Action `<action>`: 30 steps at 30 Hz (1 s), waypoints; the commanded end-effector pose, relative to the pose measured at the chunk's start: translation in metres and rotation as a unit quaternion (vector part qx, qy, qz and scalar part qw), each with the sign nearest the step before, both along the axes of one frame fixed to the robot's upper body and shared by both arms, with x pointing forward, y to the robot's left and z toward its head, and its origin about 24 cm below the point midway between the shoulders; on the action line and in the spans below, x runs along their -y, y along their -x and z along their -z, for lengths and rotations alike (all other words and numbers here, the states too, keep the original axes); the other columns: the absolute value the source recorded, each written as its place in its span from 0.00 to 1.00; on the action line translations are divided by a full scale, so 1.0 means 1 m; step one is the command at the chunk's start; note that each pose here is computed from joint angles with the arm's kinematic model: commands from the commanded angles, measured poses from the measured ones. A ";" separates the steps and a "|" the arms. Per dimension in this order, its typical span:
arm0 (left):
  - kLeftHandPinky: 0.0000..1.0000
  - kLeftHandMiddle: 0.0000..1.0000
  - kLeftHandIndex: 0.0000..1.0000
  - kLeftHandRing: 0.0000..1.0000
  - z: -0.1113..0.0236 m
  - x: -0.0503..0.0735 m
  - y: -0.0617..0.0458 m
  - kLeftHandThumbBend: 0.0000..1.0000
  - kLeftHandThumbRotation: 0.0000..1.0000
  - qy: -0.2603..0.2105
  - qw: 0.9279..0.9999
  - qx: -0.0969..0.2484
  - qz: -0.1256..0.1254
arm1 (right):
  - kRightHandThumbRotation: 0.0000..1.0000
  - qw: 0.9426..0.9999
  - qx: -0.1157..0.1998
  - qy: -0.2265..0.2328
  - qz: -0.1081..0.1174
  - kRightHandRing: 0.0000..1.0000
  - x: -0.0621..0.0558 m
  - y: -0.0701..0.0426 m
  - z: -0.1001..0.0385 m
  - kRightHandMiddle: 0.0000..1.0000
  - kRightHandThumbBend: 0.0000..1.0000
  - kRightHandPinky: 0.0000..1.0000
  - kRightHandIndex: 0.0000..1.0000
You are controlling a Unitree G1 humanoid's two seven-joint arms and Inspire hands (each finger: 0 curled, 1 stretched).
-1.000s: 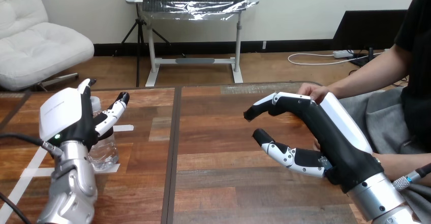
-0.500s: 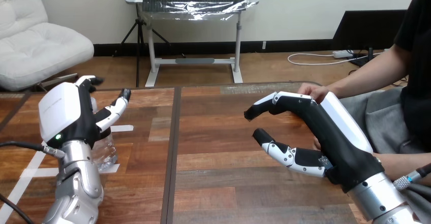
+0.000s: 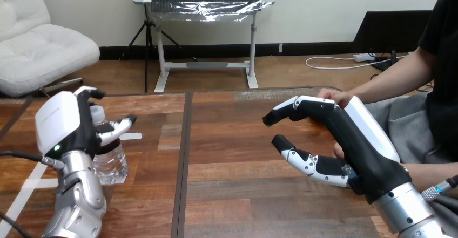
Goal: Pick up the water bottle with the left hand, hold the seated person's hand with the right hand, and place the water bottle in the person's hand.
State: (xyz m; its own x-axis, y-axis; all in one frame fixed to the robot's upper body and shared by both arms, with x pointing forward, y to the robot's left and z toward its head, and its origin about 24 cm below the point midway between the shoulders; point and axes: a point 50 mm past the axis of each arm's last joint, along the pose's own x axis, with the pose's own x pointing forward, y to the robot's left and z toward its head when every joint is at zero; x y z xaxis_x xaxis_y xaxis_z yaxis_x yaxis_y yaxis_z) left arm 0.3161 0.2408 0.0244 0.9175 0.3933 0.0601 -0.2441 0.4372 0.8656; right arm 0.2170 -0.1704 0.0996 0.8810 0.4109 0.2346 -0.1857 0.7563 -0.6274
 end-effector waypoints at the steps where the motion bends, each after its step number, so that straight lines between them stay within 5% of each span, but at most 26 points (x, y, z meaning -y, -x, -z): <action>1: 0.45 0.65 0.72 0.57 -0.010 0.000 -0.010 0.83 0.13 0.007 1.000 0.020 -0.001 | 0.00 0.999 0.049 0.000 -0.011 0.72 -0.002 -0.005 -0.021 0.66 0.38 0.72 0.60; 8: 0.44 0.63 0.67 0.55 -0.005 -0.002 -0.007 0.78 0.05 0.017 0.999 0.038 -0.010 | 0.00 0.999 0.050 0.002 -0.011 0.72 -0.001 -0.006 -0.022 0.66 0.38 0.71 0.60; 17: 0.30 0.46 0.55 0.37 -0.001 -0.004 -0.006 0.73 0.00 0.007 0.999 0.042 -0.023 | 0.00 0.999 0.052 0.002 -0.012 0.72 -0.001 -0.006 -0.021 0.66 0.38 0.71 0.60; 30: 0.35 0.49 0.53 0.42 0.000 -0.005 -0.006 0.73 0.00 0.002 0.999 0.028 -0.027 | 0.00 0.998 0.053 0.001 -0.014 0.72 -0.002 -0.006 -0.021 0.66 0.38 0.71 0.60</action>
State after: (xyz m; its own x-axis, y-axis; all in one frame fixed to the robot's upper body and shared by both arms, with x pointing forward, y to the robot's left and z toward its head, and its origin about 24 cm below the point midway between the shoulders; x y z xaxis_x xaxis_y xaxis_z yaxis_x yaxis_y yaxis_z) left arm 0.3107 0.2492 0.0128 0.8888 0.4514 0.0799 -0.2994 0.4395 0.8469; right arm 0.2168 -0.1700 0.0998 0.8779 0.4177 0.2342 -0.1909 0.7539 -0.6287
